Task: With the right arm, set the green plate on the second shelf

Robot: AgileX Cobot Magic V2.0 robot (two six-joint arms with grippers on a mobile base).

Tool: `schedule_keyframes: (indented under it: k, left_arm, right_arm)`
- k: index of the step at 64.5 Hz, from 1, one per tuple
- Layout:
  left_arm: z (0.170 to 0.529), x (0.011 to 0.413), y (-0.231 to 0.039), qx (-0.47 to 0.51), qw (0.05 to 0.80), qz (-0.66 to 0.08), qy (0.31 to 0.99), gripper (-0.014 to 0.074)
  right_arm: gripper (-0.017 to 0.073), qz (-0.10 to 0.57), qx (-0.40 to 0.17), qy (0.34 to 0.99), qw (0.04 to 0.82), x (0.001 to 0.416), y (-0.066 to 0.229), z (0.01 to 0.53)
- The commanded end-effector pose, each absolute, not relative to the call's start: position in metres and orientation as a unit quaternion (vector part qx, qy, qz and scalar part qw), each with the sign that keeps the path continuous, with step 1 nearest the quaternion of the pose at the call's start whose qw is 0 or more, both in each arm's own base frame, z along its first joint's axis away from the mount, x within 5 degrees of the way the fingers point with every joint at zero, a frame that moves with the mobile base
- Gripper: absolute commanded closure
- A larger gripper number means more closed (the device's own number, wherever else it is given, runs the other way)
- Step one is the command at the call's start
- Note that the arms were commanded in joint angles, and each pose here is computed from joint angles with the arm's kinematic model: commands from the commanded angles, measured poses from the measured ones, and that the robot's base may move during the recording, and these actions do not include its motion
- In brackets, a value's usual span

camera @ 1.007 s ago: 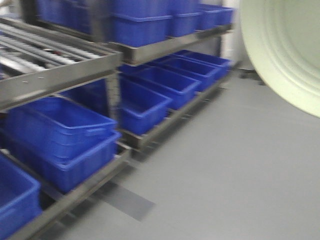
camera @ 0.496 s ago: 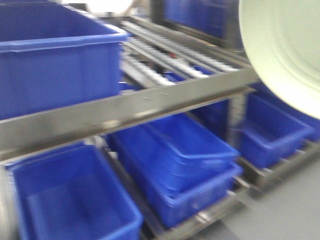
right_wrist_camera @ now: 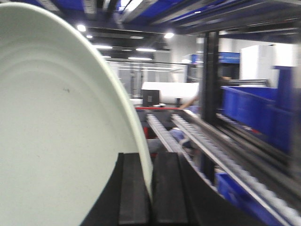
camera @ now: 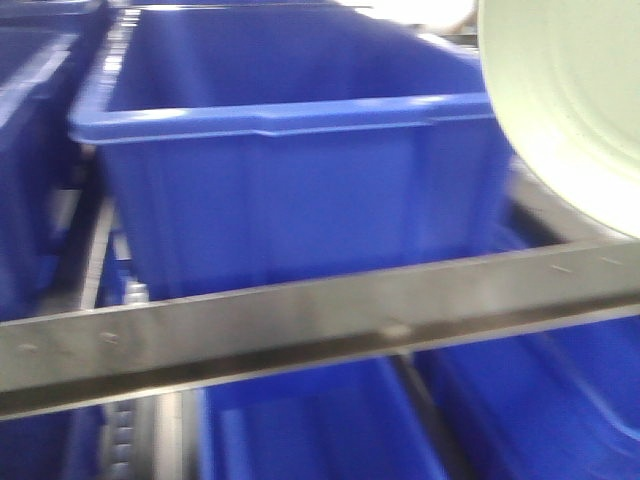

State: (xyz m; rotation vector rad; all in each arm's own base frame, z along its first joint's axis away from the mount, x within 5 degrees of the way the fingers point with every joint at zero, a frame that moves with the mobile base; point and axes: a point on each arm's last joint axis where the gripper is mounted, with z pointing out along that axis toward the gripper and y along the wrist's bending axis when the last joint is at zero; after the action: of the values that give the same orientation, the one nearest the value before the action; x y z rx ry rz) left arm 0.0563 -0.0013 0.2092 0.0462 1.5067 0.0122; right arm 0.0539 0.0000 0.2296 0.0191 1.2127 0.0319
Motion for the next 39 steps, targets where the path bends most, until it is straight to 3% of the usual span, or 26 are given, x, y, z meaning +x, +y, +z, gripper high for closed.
schedule_keyframes:
  k: [1,39]
  left_arm:
    - [0.2047,0.0559,-0.0015,0.018,0.751,0.0,0.66,0.0463]
    - [0.2047,0.0559,-0.0015,0.018,0.751,0.0,0.66,0.0463]
  right_arm:
    - [0.0503,0.014,0.012,0.519,0.855,0.0495,-0.0006,0.2463]
    - [0.0502,0.014,0.012,0.519,0.855,0.0495,-0.0006,0.2462]
